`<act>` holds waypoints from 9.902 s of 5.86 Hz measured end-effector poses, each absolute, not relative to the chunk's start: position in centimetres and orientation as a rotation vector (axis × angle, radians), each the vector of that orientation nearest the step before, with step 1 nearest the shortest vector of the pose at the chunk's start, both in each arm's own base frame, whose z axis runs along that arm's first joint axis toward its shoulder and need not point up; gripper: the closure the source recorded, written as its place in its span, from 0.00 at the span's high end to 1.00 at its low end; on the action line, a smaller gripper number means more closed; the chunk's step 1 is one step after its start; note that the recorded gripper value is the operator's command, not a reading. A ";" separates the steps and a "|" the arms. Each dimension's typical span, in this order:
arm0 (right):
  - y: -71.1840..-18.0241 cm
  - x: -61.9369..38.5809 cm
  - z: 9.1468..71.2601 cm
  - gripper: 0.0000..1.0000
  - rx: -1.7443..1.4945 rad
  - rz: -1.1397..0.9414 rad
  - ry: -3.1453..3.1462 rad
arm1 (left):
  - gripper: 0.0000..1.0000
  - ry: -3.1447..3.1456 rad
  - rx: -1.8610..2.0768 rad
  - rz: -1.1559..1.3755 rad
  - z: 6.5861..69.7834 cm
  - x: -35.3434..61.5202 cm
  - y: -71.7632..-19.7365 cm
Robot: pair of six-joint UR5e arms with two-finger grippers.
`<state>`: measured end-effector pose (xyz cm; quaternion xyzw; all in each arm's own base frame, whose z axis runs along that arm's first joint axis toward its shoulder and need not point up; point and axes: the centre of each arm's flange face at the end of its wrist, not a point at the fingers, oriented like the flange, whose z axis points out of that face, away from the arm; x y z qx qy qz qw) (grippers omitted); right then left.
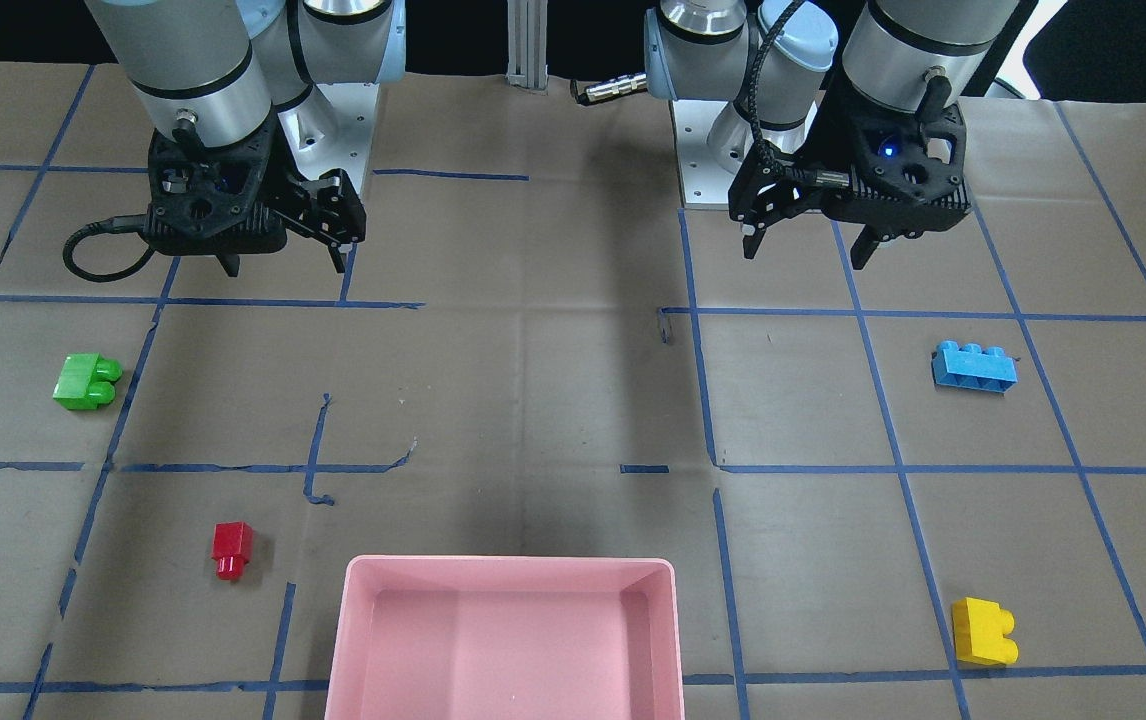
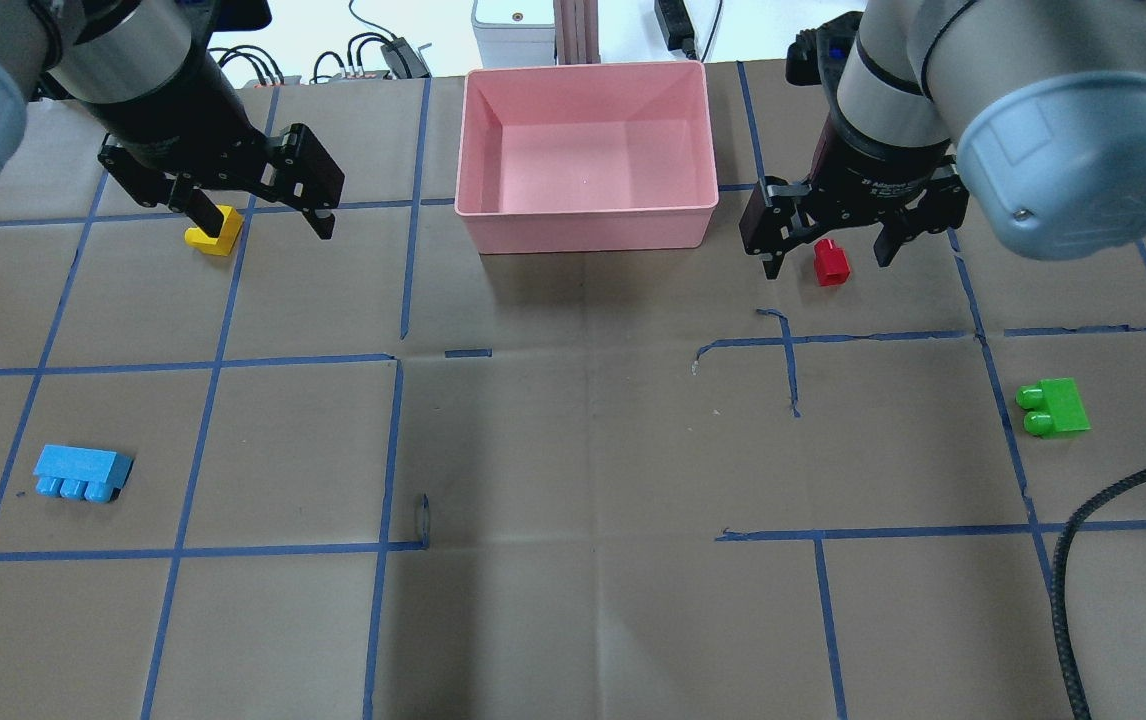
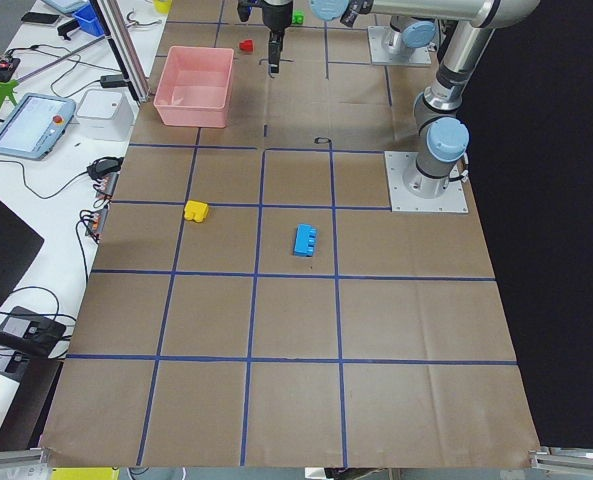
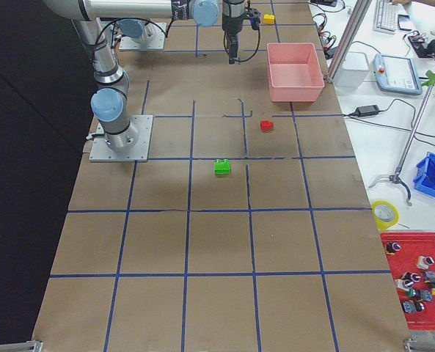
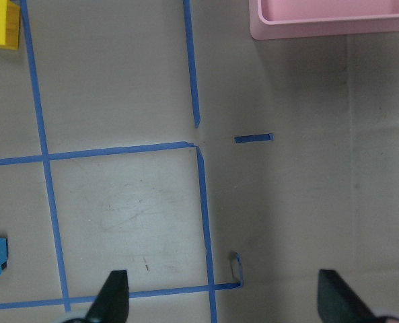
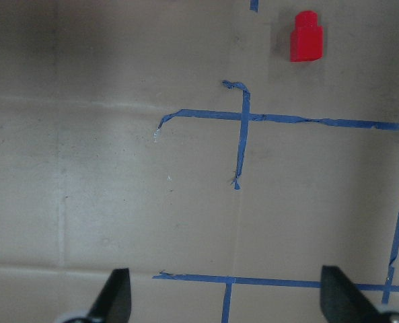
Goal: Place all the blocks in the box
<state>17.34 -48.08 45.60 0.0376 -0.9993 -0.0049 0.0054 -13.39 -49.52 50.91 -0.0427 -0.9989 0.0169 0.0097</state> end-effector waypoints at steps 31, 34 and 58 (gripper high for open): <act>-44.4 -16.1 17.7 0.06 0.078 0.042 -3.112 | 0.97 -2.090 -2.359 0.099 22.5 22.4 -41.2; -47.3 -16.5 23.3 0.07 0.114 0.142 -3.055 | 0.96 -2.134 -2.368 0.101 18.1 22.2 -40.6; -63.2 7.1 20.5 0.94 0.143 0.385 -3.031 | 0.00 -2.735 -1.560 0.185 42.9 6.7 -62.7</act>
